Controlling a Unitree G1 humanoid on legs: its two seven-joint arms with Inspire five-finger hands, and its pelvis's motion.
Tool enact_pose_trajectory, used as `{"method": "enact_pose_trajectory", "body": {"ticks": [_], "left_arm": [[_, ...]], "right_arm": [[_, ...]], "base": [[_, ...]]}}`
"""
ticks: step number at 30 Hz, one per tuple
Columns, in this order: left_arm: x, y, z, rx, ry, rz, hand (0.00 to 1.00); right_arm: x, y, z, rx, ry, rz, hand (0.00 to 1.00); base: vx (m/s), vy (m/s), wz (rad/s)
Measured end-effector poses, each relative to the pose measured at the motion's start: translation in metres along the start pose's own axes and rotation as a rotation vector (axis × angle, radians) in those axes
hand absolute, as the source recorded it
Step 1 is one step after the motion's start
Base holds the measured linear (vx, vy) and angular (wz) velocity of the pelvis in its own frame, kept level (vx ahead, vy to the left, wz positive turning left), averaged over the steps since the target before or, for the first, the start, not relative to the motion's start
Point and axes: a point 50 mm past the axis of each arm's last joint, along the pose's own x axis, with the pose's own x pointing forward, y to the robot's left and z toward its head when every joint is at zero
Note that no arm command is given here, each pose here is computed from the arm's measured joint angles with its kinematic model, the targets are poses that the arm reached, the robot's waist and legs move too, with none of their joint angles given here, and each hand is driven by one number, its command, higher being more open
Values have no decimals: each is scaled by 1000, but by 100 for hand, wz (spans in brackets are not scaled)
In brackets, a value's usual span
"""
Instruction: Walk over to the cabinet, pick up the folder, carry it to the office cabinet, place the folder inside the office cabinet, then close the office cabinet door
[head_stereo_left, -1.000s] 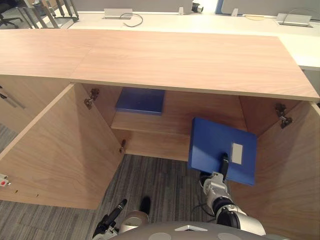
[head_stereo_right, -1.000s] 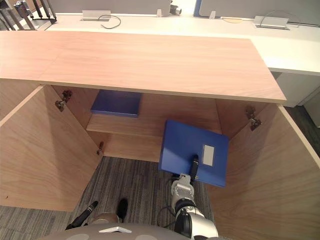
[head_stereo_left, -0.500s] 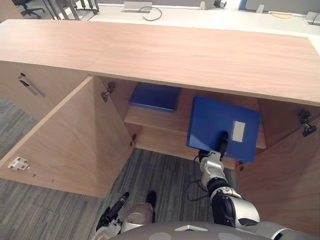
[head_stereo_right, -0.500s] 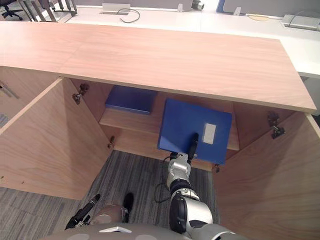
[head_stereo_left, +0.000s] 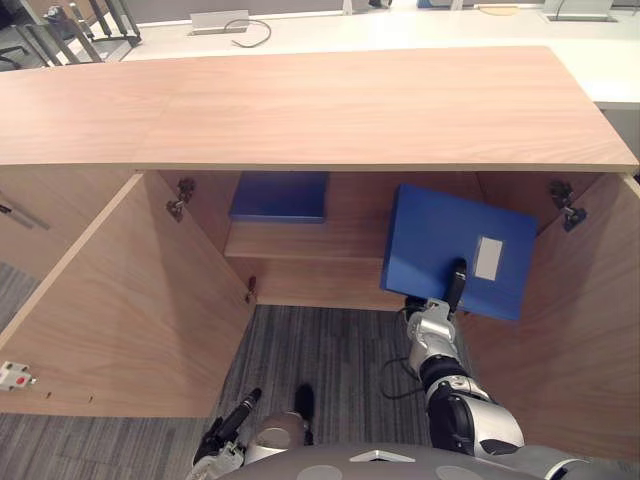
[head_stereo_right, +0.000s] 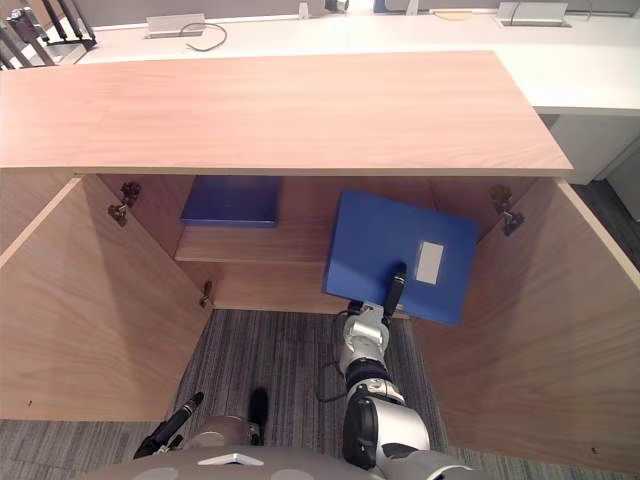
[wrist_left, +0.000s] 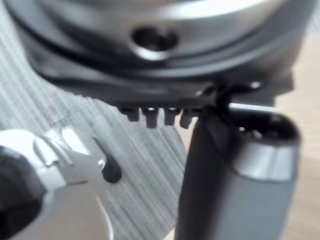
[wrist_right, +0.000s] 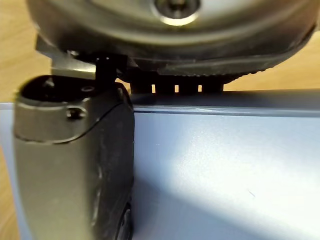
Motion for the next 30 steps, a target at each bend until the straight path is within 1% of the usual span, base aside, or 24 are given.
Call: {"method": "enact_pose_trajectory", "body": {"ticks": [1,9,10,13,16,19,21,24,25,30], "left_arm": [[0,2,2,43,-2,-2,100],[1,0,4,146,-7,-28,100],[1,0,4,177,-9,-34,100],[0,2,2,194,0,-37,100],[0,7,1,236,6,-27,100],[-1,8,-1,260,11,-28,100],[-2,5,-8,255,25,-35,100],[-3,14,-5,250,19,-12,100],[-3,14,-5,245,19,-11,100],[-3,15,-7,216,19,12,100]], "right_arm": [[0,-5,2,-5,-3,-15,0],[0,-20,-5,-94,44,-58,0],[-1,-23,-4,-103,48,-66,0],[-1,-38,3,-124,38,-96,0],[-4,-45,0,-154,51,-105,0],[-4,-43,-4,-173,67,-90,0],[-5,-41,-7,-192,80,-79,0],[-7,-42,-13,-221,102,-72,0],[-7,-40,-14,-224,103,-66,0],[-4,-34,-6,-227,70,-61,0]], "base": [[86,30,-18],[95,86,-28],[49,100,-8],[50,93,5],[59,46,8],[59,-38,17],[38,-109,17],[17,-202,11],[20,-250,13],[6,-169,28]]}}
